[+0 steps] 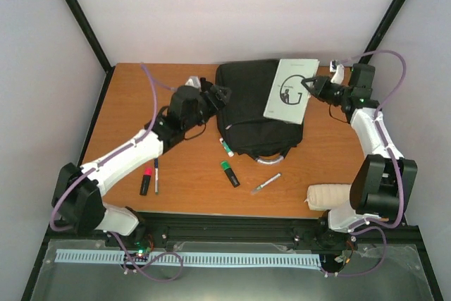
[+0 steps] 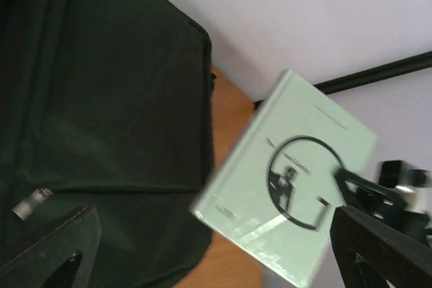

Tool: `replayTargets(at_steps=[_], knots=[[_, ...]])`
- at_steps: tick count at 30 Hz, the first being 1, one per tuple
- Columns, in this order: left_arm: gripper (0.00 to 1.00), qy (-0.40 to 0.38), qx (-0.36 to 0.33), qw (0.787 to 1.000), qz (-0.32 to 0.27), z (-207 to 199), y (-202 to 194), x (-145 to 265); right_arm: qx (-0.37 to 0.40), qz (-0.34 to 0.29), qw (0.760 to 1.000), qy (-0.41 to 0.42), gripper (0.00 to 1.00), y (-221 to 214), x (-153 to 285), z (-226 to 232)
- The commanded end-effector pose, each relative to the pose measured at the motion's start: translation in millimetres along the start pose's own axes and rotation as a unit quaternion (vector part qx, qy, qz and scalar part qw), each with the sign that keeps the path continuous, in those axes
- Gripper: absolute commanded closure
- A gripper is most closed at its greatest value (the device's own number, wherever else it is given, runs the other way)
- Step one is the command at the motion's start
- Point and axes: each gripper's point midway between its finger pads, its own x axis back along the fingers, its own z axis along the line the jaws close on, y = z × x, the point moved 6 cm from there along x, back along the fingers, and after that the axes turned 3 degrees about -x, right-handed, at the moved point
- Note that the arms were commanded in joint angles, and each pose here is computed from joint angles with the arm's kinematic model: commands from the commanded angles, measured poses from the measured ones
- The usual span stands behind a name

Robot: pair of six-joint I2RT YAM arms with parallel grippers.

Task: Pack the student bag
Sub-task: Pick up the book from the center of the board, then place the book in the student bag.

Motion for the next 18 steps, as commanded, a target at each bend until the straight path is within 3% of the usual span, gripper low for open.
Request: replayTargets(at_steps=[1,5,10,18], knots=[[0.05,0.078,-0.163,0.977,0.109,13.7,4.1,-8.0,0.215,0.039,0.976,0.017,0.97,2.1,39.0,56.3],[0.08,0.082,-0.195,0.96,0.183,21.3,-10.0,-23.3,0.295,0.089,0.95,-0.055,0.97,6.8,57.9,66.0],[0.1,0.088,-0.194,0.95,0.227,35.7,-24.2,-34.4,0.348,0.133,0.91,-0.183,0.97,14.0,77.3,52.9],[0.11,0.087,-0.186,0.946,0.251,46.0,-34.2,-38.0,0.326,0.243,0.866,-0.291,0.97,-6.5,79.0,-4.1]])
